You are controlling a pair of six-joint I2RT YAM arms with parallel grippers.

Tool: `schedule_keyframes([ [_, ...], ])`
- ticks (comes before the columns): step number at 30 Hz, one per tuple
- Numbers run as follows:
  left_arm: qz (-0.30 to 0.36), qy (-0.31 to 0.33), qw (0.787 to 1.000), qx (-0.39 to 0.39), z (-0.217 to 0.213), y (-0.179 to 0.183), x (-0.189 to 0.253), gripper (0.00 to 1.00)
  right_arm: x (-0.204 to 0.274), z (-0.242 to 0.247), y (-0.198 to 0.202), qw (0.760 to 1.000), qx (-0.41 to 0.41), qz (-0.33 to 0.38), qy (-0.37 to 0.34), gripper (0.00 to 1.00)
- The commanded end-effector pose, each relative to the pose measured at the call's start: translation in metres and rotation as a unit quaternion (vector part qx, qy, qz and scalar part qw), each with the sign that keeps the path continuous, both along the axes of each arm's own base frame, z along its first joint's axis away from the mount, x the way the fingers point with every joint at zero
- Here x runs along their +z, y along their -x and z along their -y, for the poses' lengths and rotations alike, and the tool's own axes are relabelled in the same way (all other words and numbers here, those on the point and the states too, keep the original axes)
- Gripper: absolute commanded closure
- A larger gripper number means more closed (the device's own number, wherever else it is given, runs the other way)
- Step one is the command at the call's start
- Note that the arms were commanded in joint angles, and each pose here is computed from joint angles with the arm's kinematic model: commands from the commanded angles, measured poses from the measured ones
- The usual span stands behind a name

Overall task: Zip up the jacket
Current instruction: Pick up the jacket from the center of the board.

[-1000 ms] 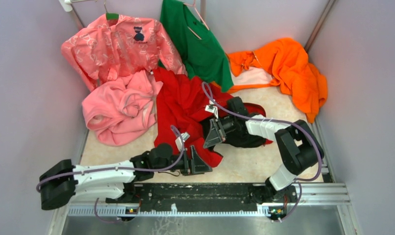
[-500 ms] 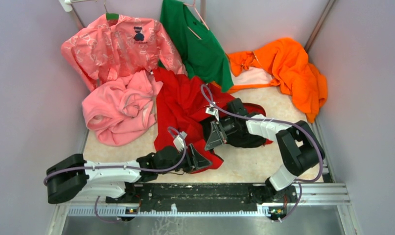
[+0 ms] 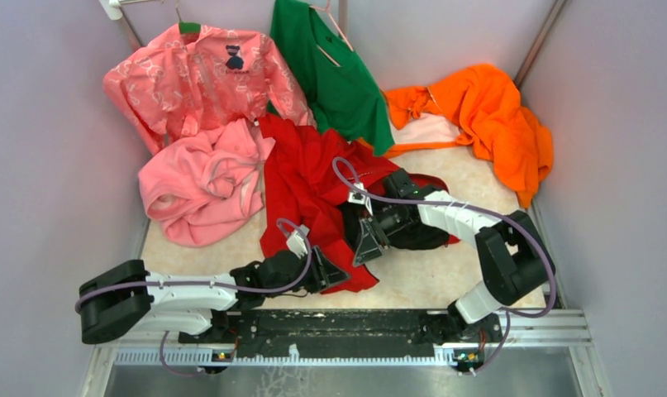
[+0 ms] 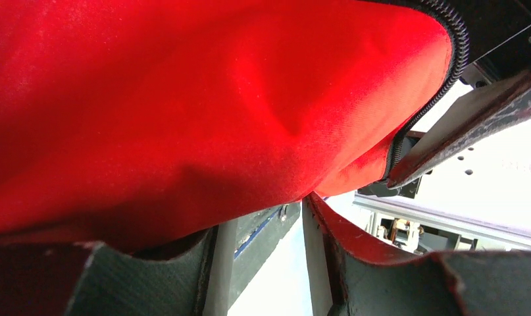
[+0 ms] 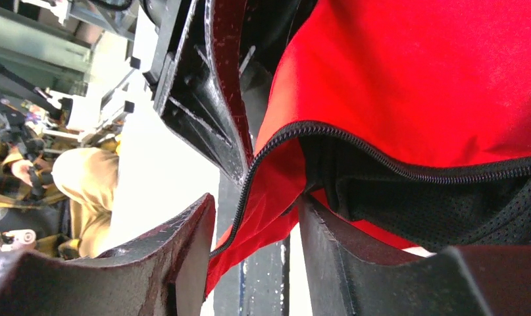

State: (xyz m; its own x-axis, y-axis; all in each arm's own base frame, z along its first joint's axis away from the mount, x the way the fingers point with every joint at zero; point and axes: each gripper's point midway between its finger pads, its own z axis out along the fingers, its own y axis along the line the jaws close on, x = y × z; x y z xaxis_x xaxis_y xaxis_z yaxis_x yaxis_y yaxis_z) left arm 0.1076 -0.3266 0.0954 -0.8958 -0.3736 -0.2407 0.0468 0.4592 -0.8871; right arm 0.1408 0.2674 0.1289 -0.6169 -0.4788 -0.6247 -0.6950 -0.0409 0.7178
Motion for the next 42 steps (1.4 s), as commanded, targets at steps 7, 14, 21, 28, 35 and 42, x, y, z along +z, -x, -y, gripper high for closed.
schedule_keyframes([
  [7, 0.016, -0.003, 1.0, 0.014, -0.006, -0.01, 0.0, 0.54, 0.008, 0.011, 0.007, 0.996, 0.036, 0.075, 0.005, 0.51],
  [14, 0.018, -0.001, 1.0, 0.011, -0.007, -0.009, 0.001, 0.54, -0.003, 0.016, 0.013, 0.993, 0.055, 0.095, 0.034, 0.52],
  [21, 0.018, 0.001, 1.0, 0.008, -0.008, -0.007, 0.001, 0.54, -0.014, 0.016, 0.012, 0.991, 0.053, 0.108, 0.06, 0.51],
  [28, 0.017, 0.005, 1.0, 0.008, -0.01, -0.006, 0.0, 0.54, -0.021, 0.017, 0.012, 0.989, 0.055, 0.112, 0.074, 0.51],
  [35, 0.022, 0.008, 1.0, 0.006, -0.011, -0.005, 0.002, 0.54, -0.022, 0.016, 0.019, 0.989, 0.07, 0.108, 0.076, 0.65],
  [42, 0.037, 0.015, 0.999, -0.006, -0.01, -0.003, 0.007, 0.53, -0.003, 0.01, 0.029, 0.991, 0.094, 0.085, 0.039, 1.0],
])
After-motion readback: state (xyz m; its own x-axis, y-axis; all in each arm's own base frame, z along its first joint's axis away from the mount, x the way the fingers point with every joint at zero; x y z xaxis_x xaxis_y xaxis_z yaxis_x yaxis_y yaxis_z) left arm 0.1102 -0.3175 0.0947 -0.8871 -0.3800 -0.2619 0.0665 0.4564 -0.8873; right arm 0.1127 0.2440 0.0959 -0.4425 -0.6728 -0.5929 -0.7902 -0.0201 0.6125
